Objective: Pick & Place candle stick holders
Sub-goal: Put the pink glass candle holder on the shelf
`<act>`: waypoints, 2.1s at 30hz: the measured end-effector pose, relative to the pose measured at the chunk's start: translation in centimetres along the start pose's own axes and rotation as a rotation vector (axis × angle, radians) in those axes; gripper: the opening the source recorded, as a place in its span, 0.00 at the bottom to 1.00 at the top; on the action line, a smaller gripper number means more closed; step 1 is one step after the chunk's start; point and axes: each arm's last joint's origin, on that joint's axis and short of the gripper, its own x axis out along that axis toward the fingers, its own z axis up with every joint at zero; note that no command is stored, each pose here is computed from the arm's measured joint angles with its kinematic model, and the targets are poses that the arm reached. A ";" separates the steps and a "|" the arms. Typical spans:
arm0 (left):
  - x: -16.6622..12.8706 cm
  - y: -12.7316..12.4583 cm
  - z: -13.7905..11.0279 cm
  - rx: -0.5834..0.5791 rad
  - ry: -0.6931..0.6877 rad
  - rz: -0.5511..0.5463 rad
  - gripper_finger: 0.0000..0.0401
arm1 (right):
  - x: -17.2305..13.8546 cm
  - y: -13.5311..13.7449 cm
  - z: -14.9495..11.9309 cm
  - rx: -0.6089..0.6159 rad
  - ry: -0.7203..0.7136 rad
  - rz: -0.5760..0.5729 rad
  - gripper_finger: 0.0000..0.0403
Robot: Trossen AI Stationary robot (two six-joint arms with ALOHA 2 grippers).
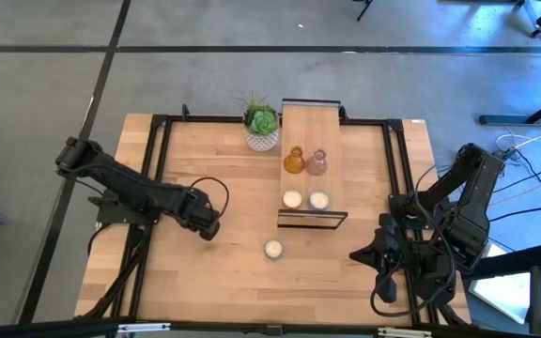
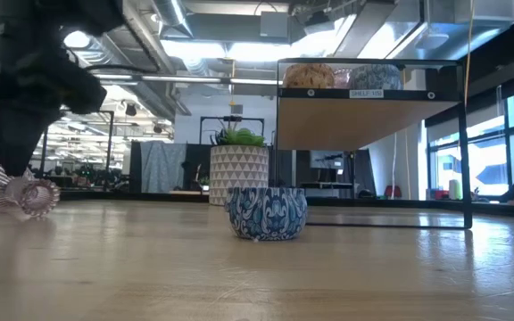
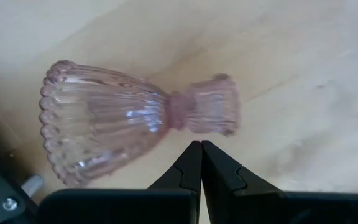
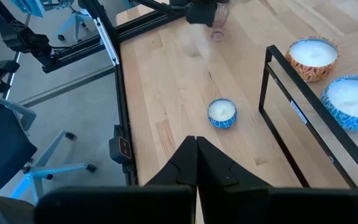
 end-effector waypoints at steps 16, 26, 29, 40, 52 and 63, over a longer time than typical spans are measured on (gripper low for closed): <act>-5.9 2.0 1.6 -0.314 -0.103 0.237 0.00 | -0.3 0.0 -0.4 -0.021 0.009 0.003 0.00; -4.7 6.1 1.6 -0.435 -0.068 0.140 0.01 | -0.7 0.1 -0.8 -0.019 0.018 0.005 0.00; -4.3 7.1 1.4 -0.460 -0.063 0.020 0.00 | -0.7 0.1 -0.8 -0.015 0.014 0.005 0.00; -5.7 9.0 1.2 -0.462 -0.109 -0.142 0.01 | -0.7 0.0 -0.8 -0.012 -0.003 -0.008 0.00; -4.0 7.3 1.5 -0.391 -0.032 0.008 0.28 | -0.7 0.0 -0.7 -0.008 -0.020 -0.015 0.00; -3.5 6.7 2.2 -0.415 -0.004 0.014 0.44 | -0.7 0.0 -0.7 0.001 -0.019 -0.017 0.00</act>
